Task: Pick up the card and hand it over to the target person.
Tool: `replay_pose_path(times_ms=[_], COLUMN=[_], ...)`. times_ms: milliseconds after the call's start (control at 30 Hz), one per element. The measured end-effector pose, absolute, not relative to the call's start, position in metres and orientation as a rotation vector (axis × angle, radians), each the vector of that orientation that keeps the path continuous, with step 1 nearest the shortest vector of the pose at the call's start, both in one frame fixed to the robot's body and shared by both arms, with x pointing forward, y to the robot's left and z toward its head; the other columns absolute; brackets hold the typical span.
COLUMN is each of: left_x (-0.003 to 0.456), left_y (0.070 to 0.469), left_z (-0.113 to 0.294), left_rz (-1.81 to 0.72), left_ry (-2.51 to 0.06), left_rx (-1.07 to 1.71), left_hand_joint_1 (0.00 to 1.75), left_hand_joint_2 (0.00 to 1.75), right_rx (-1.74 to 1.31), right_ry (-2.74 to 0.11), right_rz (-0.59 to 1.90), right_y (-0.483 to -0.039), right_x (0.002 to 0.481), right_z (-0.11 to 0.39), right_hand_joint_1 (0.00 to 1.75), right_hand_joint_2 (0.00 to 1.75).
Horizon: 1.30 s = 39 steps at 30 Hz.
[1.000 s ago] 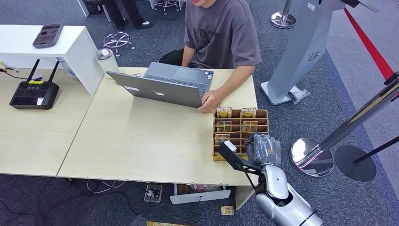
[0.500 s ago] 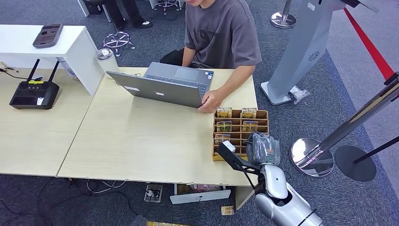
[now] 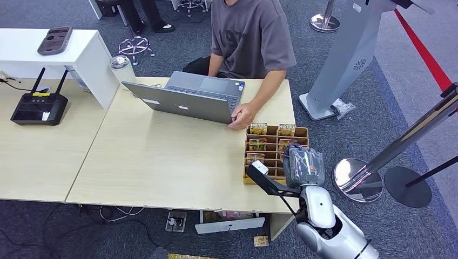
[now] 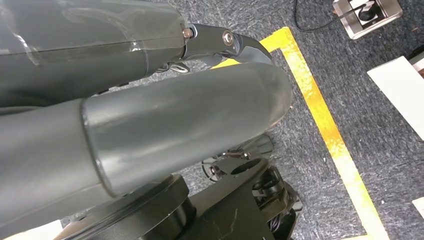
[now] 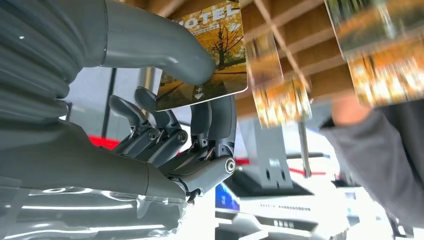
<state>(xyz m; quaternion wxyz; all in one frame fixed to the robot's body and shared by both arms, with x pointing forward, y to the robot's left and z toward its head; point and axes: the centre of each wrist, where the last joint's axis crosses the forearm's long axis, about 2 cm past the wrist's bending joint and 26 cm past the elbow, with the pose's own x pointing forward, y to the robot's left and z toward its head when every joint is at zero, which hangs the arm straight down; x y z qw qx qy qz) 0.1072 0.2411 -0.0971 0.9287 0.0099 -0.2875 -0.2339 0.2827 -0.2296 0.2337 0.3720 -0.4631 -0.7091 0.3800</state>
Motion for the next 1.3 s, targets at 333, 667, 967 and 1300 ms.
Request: replay_pose_path(times_ms=[333, 667, 967, 1300], left_x=[0.112, 0.126, 0.127, 0.131], left_y=[0.240, 0.236, 0.240, 0.238], left_z=[-0.096, -0.092, -0.092, -0.090], left_rz=[-0.504, -0.551, -0.580, -0.578], left_ry=[-0.593, -0.602, -0.583, -0.593], left_rx=[0.018, 0.013, 0.026, 0.026], left_hand_joint_1=[0.00, 0.00, 0.00, 0.00], left_hand_joint_2=[0.00, 0.00, 0.00, 0.00], right_rx=[-1.282, -1.193, -1.201, -1.204], right_ry=[-1.867, -1.651, -1.604, -1.732], right_rz=[0.903, 0.873, 0.877, 0.797], right_y=[-0.234, -0.246, -0.240, -0.225], right_x=[0.296, 0.350, 0.364, 0.364], right_z=[0.269, 0.222, 0.199, 0.219], right_hand_joint_1=[1.71, 1.75, 1.75, 1.74], right_hand_joint_2=[1.75, 1.75, 1.75, 1.75])
